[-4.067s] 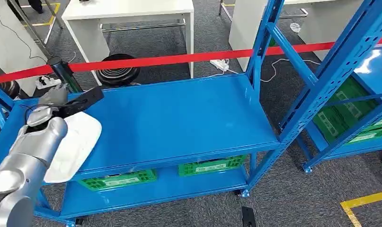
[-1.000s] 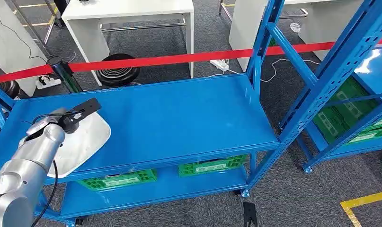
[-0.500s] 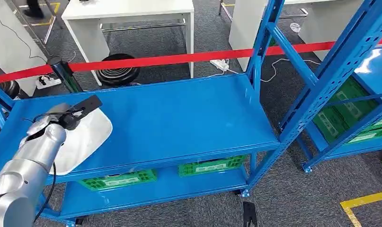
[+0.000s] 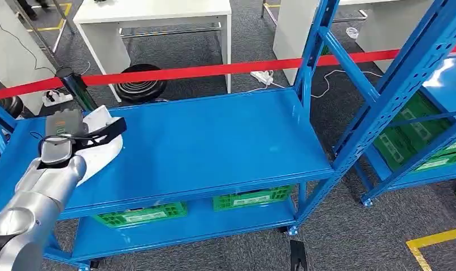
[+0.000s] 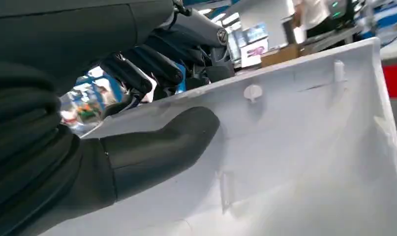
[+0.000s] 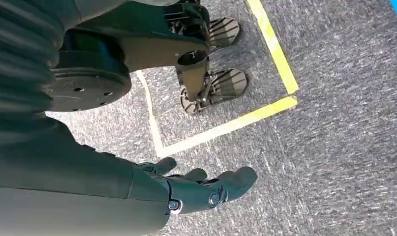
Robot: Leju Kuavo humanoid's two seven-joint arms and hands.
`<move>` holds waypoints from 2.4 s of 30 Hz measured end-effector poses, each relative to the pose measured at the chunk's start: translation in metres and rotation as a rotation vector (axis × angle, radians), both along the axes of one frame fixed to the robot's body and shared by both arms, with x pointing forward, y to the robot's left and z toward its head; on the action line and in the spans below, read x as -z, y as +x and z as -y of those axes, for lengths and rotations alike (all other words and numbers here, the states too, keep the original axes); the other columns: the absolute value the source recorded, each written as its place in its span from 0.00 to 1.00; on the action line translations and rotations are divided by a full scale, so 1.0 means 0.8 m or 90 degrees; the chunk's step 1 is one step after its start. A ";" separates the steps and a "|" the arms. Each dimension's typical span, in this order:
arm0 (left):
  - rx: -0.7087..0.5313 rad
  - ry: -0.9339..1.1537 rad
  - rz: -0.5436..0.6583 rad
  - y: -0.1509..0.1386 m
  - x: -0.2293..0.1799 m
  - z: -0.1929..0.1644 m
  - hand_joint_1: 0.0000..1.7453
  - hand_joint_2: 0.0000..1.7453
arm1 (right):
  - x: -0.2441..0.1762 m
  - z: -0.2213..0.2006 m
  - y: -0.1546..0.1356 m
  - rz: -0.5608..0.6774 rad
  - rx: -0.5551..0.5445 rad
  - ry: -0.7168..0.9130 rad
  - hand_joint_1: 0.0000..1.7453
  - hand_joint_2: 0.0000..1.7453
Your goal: Take the parts from the cabinet and place them on the table.
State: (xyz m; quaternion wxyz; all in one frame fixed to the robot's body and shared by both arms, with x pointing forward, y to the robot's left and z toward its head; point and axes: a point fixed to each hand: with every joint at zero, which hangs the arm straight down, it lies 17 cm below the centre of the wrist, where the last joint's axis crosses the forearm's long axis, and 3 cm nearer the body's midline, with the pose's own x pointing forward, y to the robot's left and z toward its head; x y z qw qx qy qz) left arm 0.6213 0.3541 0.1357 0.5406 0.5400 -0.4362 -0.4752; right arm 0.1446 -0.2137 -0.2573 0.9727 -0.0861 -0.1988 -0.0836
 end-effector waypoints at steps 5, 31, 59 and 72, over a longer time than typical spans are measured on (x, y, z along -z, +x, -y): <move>0.034 -0.043 0.046 0.005 -0.015 0.020 1.00 1.00 | 0.001 -0.001 -0.002 -0.002 0.001 0.003 0.00 1.00; 0.439 -0.800 0.222 -0.012 -0.182 0.210 1.00 1.00 | 0.004 -0.003 -0.016 -0.004 -0.005 0.019 0.00 1.00; 0.594 -1.220 0.268 -0.103 -0.231 0.190 1.00 1.00 | 0.005 -0.002 -0.017 -0.010 -0.029 0.013 0.00 1.00; 0.633 -1.239 0.254 -0.115 -0.248 0.195 1.00 1.00 | 0.005 -0.004 -0.016 -0.008 -0.021 0.018 0.00 1.00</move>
